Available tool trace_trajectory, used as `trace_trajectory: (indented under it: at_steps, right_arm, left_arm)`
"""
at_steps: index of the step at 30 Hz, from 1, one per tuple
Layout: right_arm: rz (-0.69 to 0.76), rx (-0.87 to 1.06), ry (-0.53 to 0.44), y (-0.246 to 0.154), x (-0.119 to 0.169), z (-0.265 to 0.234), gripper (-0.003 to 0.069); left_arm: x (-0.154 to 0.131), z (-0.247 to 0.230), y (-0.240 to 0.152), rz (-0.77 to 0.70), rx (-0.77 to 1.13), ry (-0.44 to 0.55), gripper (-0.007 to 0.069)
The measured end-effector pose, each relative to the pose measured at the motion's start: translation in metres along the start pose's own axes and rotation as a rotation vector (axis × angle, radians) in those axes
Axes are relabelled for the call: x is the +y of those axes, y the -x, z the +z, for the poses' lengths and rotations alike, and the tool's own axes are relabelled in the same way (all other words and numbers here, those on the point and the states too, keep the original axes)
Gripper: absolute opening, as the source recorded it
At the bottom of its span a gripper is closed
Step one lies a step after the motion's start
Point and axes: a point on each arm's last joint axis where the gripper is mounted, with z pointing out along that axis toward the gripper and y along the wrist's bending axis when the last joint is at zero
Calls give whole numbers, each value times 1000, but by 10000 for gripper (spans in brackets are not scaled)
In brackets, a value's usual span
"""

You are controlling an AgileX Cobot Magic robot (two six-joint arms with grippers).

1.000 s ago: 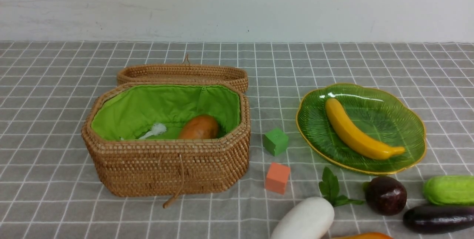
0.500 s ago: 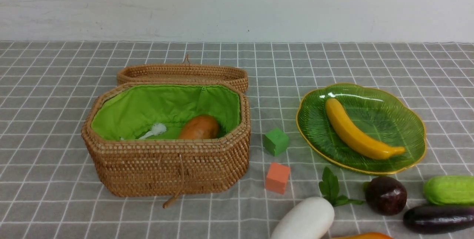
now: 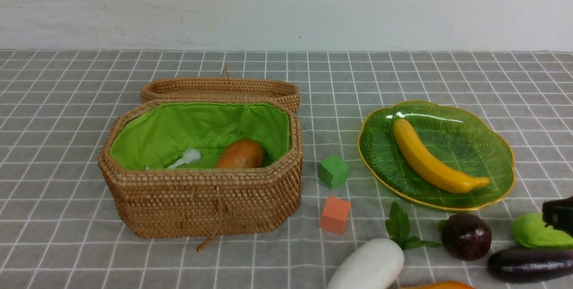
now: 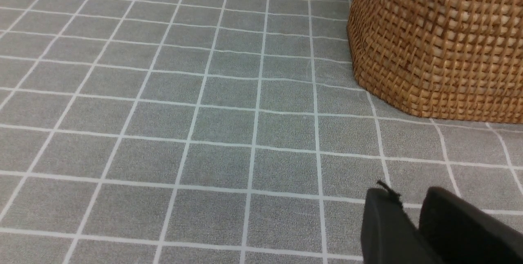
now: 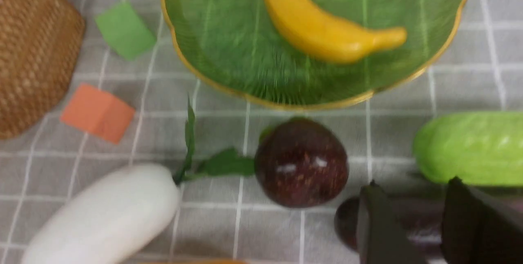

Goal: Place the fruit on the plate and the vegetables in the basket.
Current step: Grab an eggplant with your right arm and place it in the basket on the left.

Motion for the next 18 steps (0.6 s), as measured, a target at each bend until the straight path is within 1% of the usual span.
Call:
trace_trajectory:
  at_steps: [4,8,18]
  right_arm:
    - [15,73,6,-4,-3,13,241]
    - [22,100,5,-5,-4,19,241]
    - [22,90,-1,-4,-5,19,241]
  left_arm:
    - [0,0,0,0,0,0,136]
    - [0,0,0,0,0,0,141]
    - [0,0,0,1,0,0,147]
